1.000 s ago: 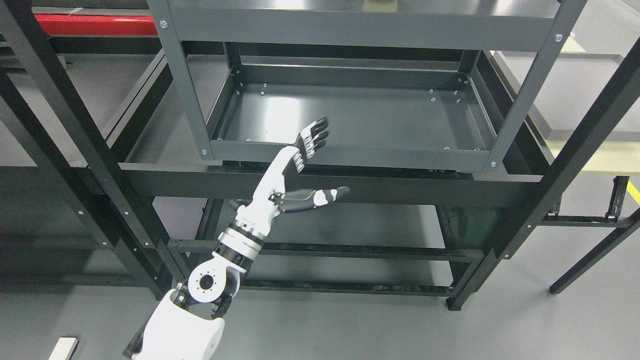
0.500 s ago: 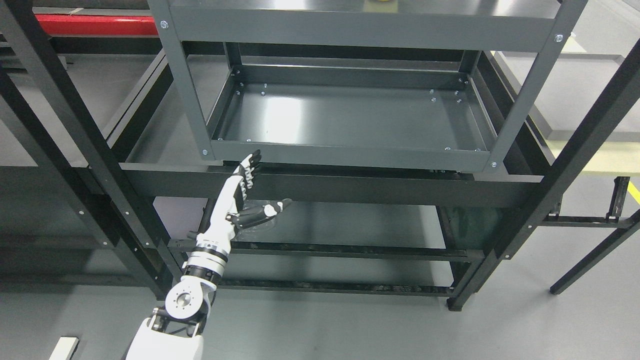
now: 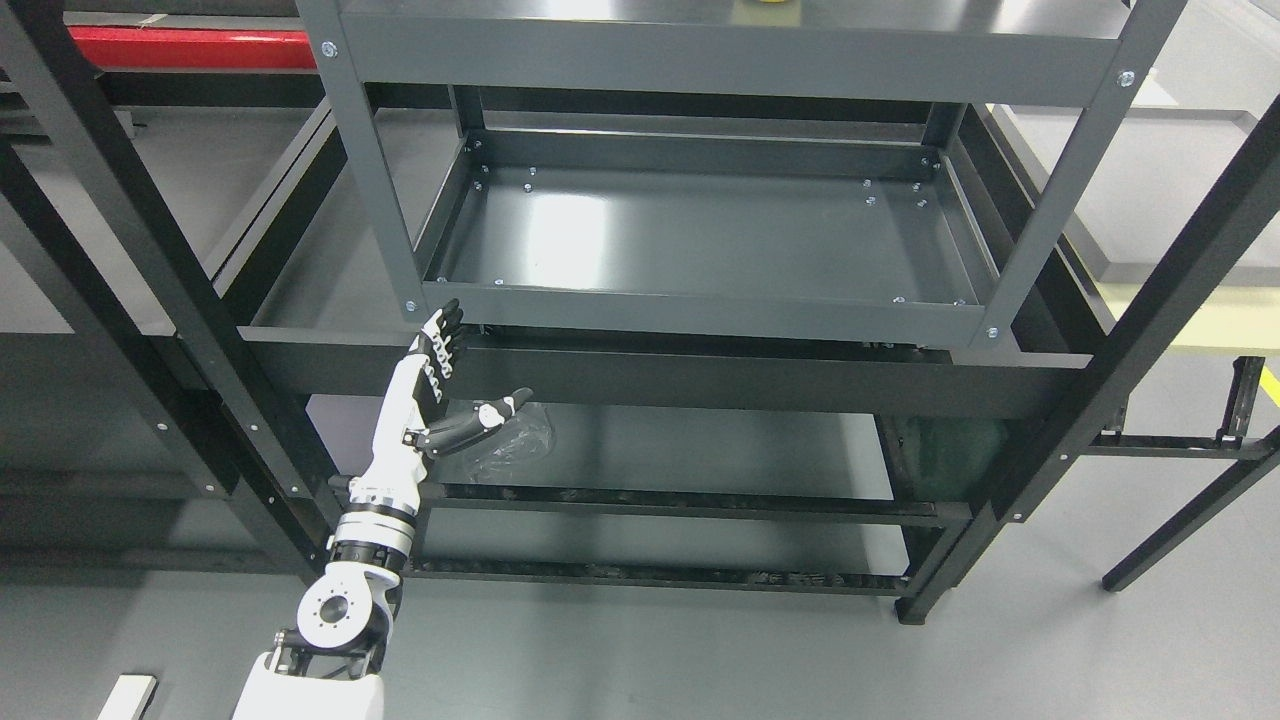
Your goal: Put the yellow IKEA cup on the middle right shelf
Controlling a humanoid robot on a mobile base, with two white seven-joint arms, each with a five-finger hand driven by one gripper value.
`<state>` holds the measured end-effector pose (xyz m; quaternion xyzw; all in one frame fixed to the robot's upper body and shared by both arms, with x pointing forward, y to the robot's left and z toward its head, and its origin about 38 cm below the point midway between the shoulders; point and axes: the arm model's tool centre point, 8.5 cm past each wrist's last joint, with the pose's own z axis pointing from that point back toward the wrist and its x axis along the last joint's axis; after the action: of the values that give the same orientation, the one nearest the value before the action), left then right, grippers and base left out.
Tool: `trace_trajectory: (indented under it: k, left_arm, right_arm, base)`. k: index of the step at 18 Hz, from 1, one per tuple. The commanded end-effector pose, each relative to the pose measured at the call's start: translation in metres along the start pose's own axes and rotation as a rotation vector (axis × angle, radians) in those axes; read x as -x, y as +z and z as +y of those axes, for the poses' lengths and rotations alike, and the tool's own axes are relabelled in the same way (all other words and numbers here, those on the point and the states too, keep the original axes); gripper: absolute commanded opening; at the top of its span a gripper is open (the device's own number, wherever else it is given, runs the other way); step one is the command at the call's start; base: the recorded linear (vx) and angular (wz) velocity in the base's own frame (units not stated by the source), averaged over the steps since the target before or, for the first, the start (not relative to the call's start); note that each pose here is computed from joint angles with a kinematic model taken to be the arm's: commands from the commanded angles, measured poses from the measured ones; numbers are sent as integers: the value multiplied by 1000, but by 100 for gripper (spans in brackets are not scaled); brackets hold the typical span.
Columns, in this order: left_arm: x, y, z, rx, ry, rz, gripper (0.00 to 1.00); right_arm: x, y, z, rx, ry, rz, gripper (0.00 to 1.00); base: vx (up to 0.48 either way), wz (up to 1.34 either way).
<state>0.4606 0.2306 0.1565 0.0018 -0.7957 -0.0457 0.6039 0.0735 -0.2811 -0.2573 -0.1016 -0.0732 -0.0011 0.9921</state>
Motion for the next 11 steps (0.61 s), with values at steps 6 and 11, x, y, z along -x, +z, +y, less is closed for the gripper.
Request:
trace_trajectory:
  k: [6,11]
  left_arm:
    - [11,28,27,-64,-2,23,99]
    - [8,30,29,-70,-2,15,99]
  right_arm:
    - [9,-1,-10,12,-3,15,99]
    - [9,-1,-10,12,-3,15,99]
  base:
    - [3,0]
    - [0,0]
